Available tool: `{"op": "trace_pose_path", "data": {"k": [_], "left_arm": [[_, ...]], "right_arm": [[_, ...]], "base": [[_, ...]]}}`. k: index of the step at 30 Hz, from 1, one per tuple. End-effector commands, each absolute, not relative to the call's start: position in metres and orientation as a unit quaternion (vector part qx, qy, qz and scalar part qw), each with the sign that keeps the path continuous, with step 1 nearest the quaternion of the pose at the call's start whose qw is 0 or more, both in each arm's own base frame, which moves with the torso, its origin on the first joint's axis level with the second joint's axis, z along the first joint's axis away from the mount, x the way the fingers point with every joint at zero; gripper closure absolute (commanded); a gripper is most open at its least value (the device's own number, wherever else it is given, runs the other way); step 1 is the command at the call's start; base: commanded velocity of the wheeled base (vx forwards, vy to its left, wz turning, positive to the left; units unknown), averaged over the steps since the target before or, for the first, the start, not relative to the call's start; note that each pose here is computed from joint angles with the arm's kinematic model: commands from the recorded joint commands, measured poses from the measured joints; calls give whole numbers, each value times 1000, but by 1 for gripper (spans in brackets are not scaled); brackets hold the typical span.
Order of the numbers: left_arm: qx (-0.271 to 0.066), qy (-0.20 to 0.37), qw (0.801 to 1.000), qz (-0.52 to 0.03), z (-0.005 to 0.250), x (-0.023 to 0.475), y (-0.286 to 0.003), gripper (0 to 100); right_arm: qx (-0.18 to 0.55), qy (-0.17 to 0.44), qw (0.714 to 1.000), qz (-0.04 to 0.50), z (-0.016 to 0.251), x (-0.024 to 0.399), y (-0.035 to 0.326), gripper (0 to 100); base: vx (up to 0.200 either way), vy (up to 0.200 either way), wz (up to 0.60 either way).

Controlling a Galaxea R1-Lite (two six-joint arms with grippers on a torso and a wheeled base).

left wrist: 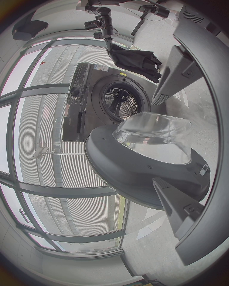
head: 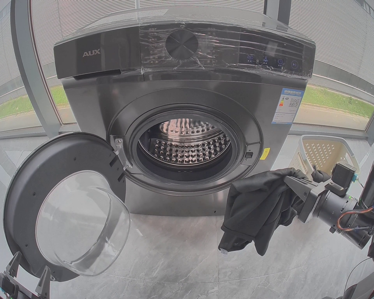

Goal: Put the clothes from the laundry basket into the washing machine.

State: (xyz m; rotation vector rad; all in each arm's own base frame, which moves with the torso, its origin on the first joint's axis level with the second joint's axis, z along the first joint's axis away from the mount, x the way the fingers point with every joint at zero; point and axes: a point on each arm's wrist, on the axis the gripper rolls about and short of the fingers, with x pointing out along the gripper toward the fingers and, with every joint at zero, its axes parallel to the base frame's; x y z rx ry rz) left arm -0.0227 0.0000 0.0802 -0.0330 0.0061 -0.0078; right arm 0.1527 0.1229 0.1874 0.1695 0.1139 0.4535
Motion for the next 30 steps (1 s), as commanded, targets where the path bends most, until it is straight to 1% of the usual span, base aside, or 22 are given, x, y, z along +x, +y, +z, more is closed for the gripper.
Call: {"op": "trace_pose_path", "data": {"k": [1,9,15,30], "left_arm": [[-17,2,1000,-4,76,-23,0,0],[-18,3,1000,-4,76,-23,0,0],[-17,2,1000,-4,76,-23,0,0],[-17,2,1000,-4,76,-23,0,0]], "right_arm": [[83,58,969,225,187,153,123,100],[83,58,969,225,187,153,123,100],[83,57,969,225,187,153,123,100],[84,57,968,228,187,152,124,100]], "base": [[0,0,0],[0,0,0],[0,-200,0],[0,0,0]]}}
